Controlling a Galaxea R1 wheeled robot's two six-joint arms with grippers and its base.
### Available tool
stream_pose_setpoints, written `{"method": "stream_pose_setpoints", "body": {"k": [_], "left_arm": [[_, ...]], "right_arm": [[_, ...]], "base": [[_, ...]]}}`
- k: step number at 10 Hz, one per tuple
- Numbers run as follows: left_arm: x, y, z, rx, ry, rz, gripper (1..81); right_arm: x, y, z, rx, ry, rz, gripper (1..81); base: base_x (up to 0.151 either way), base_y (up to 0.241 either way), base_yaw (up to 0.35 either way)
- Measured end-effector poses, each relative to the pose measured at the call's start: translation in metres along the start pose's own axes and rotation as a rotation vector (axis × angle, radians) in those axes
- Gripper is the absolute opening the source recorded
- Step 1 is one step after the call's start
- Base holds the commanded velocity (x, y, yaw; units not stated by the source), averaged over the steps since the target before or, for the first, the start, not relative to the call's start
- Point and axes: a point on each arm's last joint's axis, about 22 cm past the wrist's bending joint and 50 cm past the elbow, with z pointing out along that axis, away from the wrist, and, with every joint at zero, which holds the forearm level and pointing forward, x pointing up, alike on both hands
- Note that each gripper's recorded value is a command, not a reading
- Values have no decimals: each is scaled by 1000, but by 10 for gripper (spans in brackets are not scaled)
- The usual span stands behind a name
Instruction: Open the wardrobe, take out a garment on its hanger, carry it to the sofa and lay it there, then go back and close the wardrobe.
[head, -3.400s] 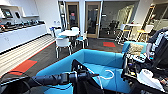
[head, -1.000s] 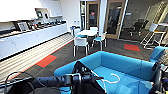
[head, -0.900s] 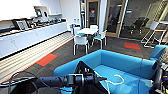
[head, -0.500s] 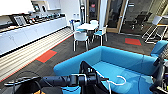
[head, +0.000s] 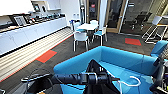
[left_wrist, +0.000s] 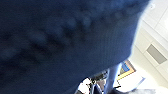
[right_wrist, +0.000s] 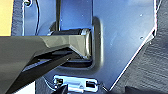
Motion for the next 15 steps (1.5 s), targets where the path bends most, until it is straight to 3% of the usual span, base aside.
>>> {"method": "stream_pose_setpoints", "body": {"k": [2, 4, 9, 10, 13, 15], "left_arm": [[11, 30, 21, -34, -24, 58, 10], [27, 40, 22, -29, -27, 85, 10], [23, 71, 44, -77, -61, 75, 10], [22, 68, 48, -75, -59, 67, 10], [36, 28, 53, 2, -20, 40, 10], [29, 32, 69, 2, -32, 41, 10]], "right_arm": [[0, 0, 0, 0, 1, -1, 811], [2, 0, 0, 0, 1, -2, 811], [3, 0, 0, 0, 3, -2, 811], [2, 0, 0, 0, 2, -2, 811], [2, 0, 0, 0, 2, -2, 811], [3, 0, 0, 0, 3, -2, 811]], "base": [[0, 0, 0], [0, 0, 0], [0, 0, 0], [0, 0, 0], [0, 0, 0], [0, 0, 0]]}}
